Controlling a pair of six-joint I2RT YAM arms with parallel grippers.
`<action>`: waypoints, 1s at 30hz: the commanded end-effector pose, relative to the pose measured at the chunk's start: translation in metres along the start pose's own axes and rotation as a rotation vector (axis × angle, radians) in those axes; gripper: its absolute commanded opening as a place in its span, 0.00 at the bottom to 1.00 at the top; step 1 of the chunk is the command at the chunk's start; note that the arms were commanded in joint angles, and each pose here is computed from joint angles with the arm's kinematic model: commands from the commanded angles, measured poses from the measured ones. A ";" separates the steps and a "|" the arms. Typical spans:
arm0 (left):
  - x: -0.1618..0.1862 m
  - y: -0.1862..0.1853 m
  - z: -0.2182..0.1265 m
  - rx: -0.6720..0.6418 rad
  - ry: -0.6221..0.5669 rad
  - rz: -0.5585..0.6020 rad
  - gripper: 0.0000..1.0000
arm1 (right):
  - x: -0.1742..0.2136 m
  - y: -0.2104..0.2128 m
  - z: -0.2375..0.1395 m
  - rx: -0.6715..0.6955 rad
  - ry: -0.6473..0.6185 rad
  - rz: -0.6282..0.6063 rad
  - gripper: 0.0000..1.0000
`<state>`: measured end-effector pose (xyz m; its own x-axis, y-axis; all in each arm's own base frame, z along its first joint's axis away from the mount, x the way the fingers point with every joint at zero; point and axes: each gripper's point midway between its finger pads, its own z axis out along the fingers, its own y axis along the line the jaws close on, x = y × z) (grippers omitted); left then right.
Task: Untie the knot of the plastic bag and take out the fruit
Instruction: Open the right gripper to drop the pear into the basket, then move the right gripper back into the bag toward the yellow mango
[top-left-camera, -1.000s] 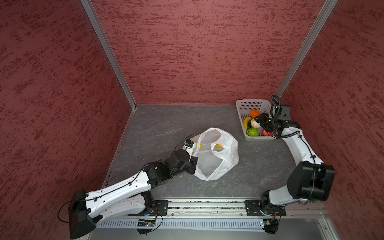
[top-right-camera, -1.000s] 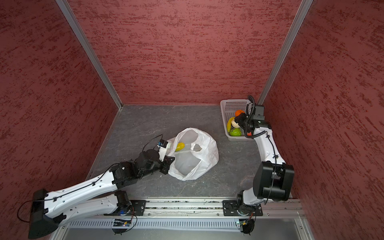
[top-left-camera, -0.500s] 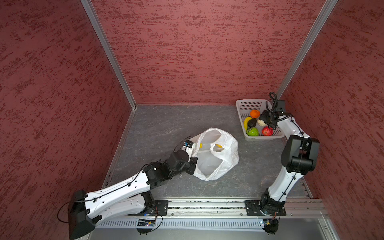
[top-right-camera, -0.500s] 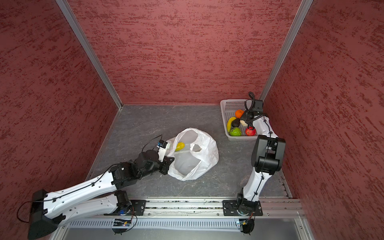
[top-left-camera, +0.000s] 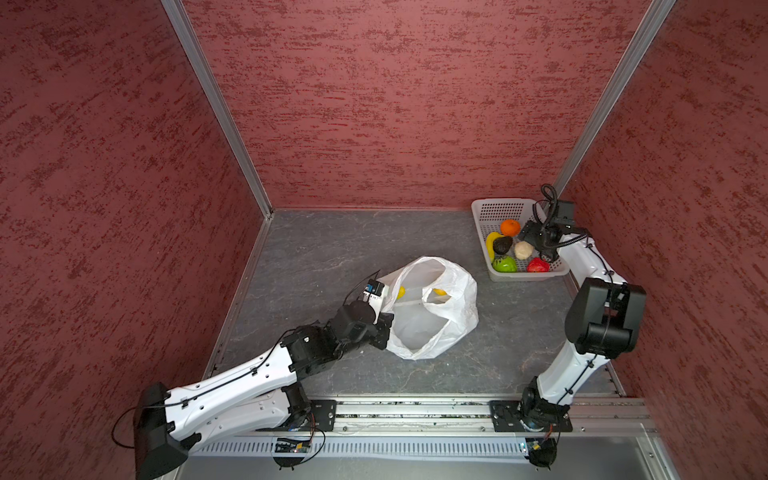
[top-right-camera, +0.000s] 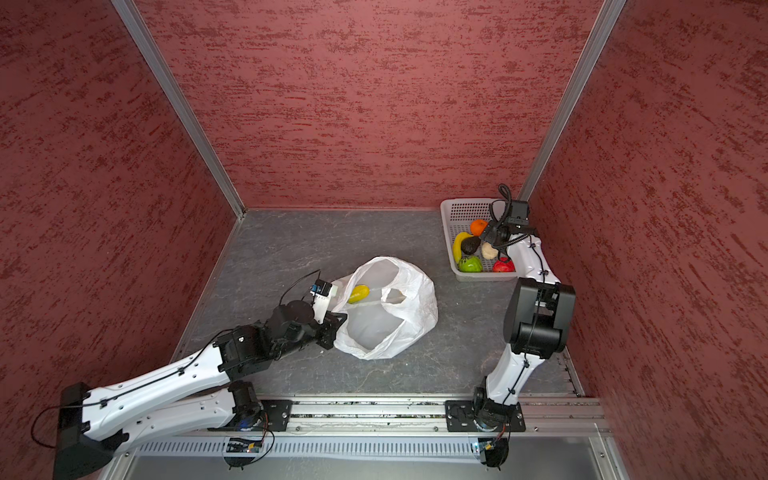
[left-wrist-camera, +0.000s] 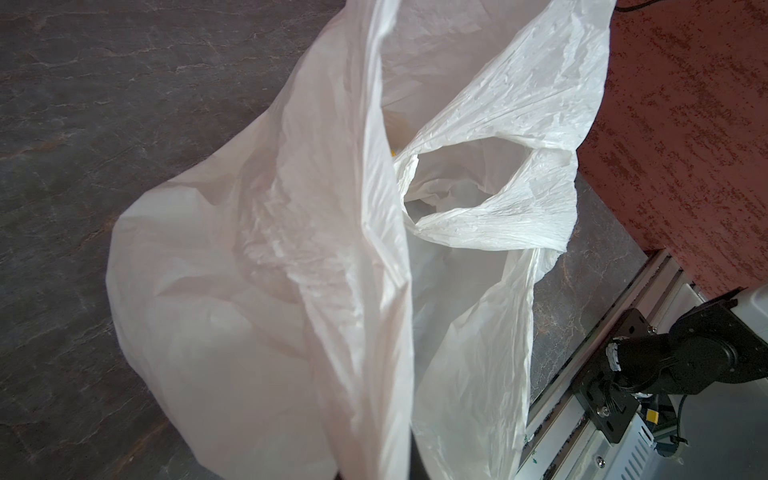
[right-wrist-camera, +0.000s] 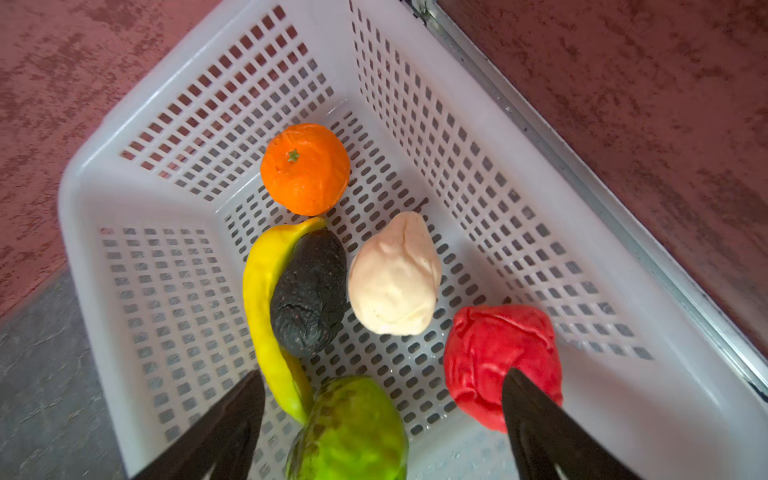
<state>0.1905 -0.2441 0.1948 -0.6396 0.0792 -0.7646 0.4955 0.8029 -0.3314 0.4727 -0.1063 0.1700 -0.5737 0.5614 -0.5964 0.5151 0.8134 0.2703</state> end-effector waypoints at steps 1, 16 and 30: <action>-0.001 0.001 -0.003 -0.003 -0.009 0.009 0.00 | 0.007 0.022 -0.033 -0.088 -0.008 -0.009 0.91; -0.003 -0.002 -0.002 -0.002 -0.024 0.016 0.00 | 0.096 0.102 -0.186 -0.460 0.076 -0.070 0.93; -0.007 -0.005 -0.001 -0.004 -0.018 0.026 0.00 | 0.203 0.182 -0.298 -0.800 0.305 -0.210 0.99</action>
<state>0.1903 -0.2452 0.1926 -0.6344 0.0914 -0.7676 0.4981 0.8077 -0.3155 0.2802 0.1834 0.3116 -0.7942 0.3104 -0.5225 -0.1286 0.7544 0.6437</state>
